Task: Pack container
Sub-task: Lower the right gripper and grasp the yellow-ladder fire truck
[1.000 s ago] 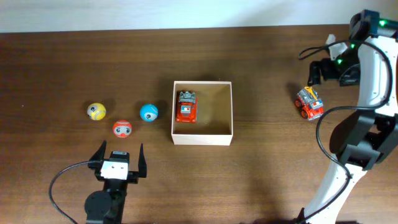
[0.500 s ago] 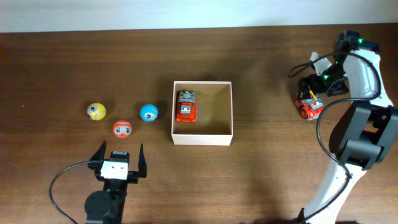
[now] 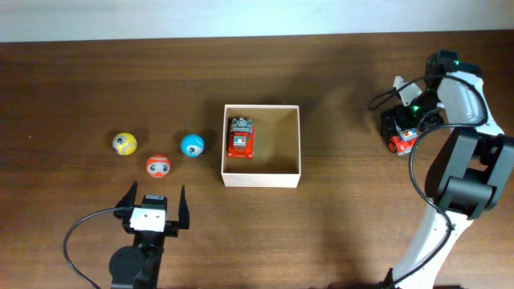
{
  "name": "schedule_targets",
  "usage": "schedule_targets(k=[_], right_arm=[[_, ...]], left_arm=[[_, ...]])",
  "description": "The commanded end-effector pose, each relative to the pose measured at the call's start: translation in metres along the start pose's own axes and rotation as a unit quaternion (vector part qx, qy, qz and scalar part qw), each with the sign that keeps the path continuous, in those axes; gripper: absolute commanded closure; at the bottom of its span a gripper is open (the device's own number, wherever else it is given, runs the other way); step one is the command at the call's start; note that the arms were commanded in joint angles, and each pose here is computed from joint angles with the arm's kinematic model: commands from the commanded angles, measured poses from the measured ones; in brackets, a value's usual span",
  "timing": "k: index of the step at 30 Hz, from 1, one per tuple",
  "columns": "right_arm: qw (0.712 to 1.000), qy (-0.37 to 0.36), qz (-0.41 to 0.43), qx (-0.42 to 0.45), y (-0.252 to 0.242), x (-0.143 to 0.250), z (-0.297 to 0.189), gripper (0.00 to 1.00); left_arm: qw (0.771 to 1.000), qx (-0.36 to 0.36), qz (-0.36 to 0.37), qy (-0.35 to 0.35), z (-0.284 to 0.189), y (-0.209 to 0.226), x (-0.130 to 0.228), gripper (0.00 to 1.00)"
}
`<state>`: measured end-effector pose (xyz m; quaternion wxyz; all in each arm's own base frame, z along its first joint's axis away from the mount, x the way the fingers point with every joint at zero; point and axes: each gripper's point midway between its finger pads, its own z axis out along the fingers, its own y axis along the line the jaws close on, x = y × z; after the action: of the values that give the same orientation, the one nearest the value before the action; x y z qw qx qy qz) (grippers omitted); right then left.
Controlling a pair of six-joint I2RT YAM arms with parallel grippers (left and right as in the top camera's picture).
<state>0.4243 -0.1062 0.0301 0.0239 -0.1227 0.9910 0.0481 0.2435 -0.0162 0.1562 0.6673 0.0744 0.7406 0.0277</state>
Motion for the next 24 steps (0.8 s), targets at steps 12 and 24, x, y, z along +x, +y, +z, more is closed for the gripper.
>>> schedule_targets(k=[12, 24], right_arm=[[0.999, -0.018, 0.031, -0.002, 0.000, -0.003, -0.007, 0.34], [0.979, -0.043, 0.197, -0.026, 0.004, -0.015, -0.008, 0.44]], left_arm=[[1.000, 0.003, 0.006, -0.003, 0.000, -0.001, 0.000, 0.01], [1.000, 0.003, 0.006, -0.003, 0.000, -0.001, 0.000, 0.01]])
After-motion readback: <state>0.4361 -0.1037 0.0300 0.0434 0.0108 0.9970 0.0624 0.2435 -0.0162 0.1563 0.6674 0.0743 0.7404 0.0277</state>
